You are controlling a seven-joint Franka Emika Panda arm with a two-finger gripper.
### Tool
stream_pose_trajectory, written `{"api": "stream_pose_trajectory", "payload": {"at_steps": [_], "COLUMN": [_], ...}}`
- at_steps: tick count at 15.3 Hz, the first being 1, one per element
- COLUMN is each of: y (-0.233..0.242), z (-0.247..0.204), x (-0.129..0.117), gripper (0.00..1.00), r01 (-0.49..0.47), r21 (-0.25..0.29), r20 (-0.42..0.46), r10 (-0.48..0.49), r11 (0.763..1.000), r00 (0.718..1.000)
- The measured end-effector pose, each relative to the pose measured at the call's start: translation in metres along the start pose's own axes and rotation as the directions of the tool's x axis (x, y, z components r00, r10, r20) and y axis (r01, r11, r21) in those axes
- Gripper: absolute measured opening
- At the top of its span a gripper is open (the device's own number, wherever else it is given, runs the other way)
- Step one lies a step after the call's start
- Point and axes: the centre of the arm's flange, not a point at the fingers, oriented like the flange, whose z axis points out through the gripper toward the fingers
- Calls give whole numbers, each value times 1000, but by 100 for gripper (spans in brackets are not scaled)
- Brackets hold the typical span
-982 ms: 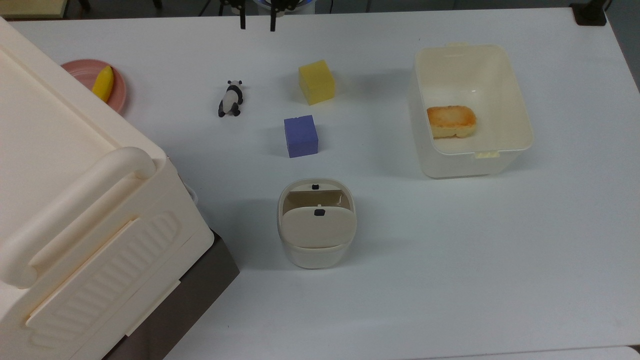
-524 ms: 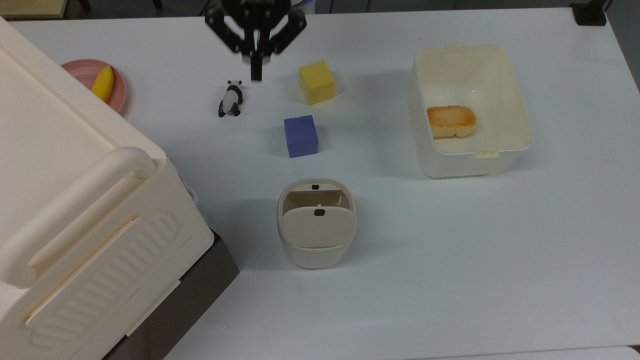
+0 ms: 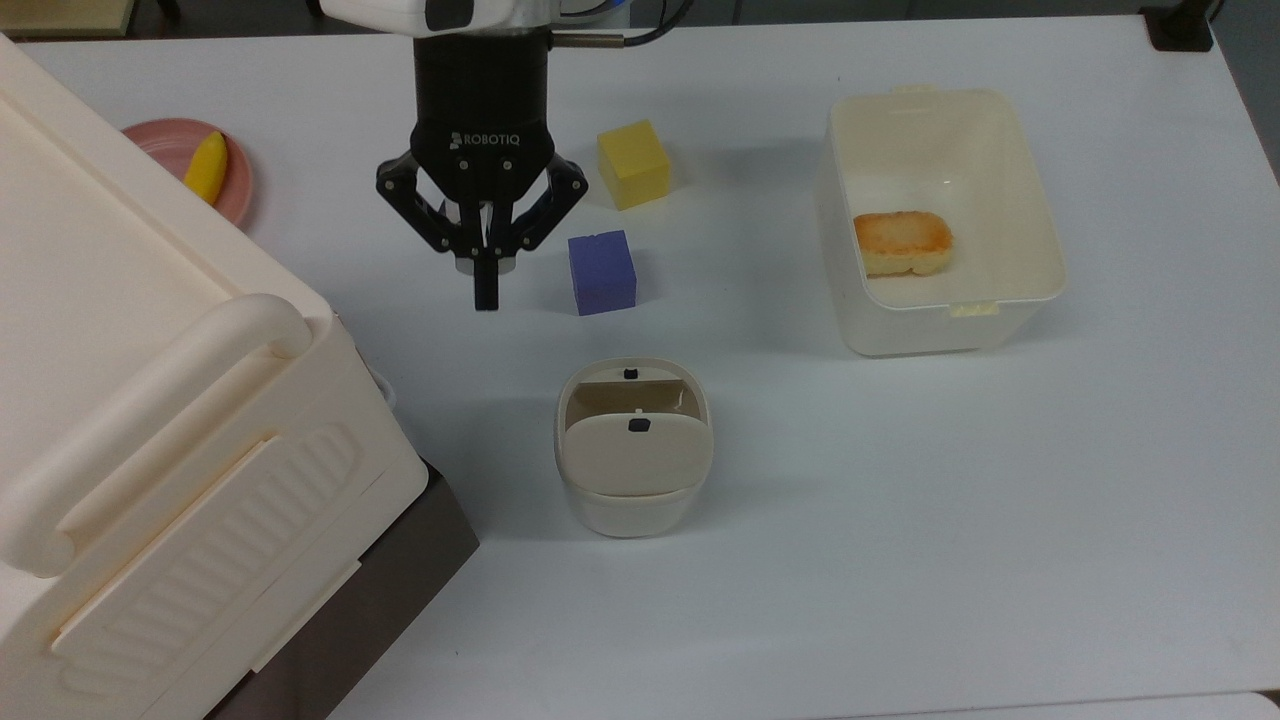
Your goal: Close the trash can
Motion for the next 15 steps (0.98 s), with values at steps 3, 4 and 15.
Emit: {"api": "stream_pose_trajectory", "payload": {"at_steps": [3,4,15], "y": [-1,-2,-85], "z": [15,22,58], "x": [5,4,11], "gripper": [1,1,1], "r01": [69,89,269], "r21": [15,31,188], "r20": [-47,-48,-78], "r10": [-68,-88,-258], "r11": [998,996,945], "r00": [997,995,963]}}
